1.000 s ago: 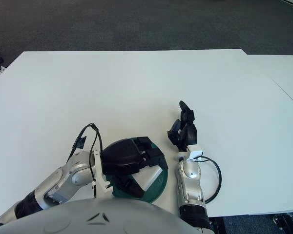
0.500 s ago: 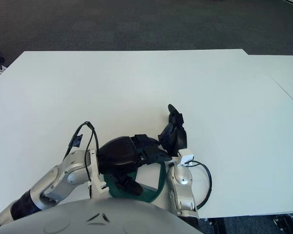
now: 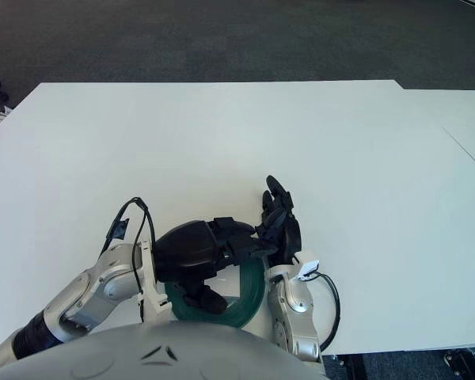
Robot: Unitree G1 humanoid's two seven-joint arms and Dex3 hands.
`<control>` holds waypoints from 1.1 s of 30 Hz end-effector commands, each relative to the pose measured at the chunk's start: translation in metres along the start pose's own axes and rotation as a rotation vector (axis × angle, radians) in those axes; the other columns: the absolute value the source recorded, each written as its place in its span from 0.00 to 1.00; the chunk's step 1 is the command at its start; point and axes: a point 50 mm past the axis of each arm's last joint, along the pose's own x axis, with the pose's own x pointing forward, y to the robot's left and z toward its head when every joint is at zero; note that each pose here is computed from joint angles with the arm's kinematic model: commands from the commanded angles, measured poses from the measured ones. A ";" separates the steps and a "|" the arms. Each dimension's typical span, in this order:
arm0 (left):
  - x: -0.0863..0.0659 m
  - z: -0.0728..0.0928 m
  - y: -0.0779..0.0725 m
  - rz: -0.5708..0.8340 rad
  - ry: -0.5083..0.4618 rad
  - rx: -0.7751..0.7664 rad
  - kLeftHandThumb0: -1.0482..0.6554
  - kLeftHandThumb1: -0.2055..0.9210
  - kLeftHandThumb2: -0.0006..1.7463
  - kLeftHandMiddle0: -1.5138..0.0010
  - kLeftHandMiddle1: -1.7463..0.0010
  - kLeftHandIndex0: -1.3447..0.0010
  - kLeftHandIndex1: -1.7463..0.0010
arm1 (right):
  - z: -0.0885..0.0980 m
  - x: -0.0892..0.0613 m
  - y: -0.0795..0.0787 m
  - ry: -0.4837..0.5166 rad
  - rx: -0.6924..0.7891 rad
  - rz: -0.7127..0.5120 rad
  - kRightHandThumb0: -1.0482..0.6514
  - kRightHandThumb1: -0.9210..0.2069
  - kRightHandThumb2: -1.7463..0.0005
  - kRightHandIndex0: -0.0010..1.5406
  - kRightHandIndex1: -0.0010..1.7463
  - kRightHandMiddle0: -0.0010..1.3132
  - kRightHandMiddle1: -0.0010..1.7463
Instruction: Put the charger into the plate.
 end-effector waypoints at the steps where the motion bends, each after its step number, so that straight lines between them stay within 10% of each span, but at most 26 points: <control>1: -0.004 -0.002 0.009 0.030 0.010 0.027 0.00 1.00 0.60 0.91 1.00 1.00 0.87 | -0.023 -0.005 0.010 0.161 0.202 -0.031 0.21 0.00 0.36 0.12 0.00 0.00 0.16; 6: -0.008 -0.016 0.014 0.060 0.098 -0.016 0.00 1.00 0.56 0.91 1.00 1.00 0.84 | -0.002 -0.013 0.003 0.117 0.124 0.048 0.21 0.00 0.37 0.13 0.00 0.00 0.18; 12: -0.040 -0.043 0.016 0.420 0.379 -0.420 0.00 1.00 0.50 0.86 0.99 1.00 0.73 | -0.018 -0.030 -0.060 0.172 -0.499 -0.122 0.22 0.00 0.39 0.12 0.00 0.00 0.21; 17: -0.050 -0.063 0.008 0.862 0.473 -0.959 0.01 1.00 0.42 0.77 0.98 0.98 0.56 | -0.056 -0.013 -0.071 0.263 -0.488 -0.218 0.19 0.00 0.40 0.12 0.00 0.00 0.21; 22: -0.066 -0.076 -0.008 1.228 0.405 -1.369 0.04 1.00 0.42 0.71 0.96 0.91 0.47 | -0.055 -0.009 -0.073 0.236 -0.458 -0.237 0.17 0.00 0.41 0.11 0.00 0.00 0.20; 33: -0.082 -0.082 -0.018 1.464 0.377 -1.528 0.07 1.00 0.43 0.65 0.94 0.91 0.44 | -0.052 -0.009 -0.071 0.189 -0.466 -0.224 0.16 0.00 0.42 0.10 0.00 0.00 0.21</control>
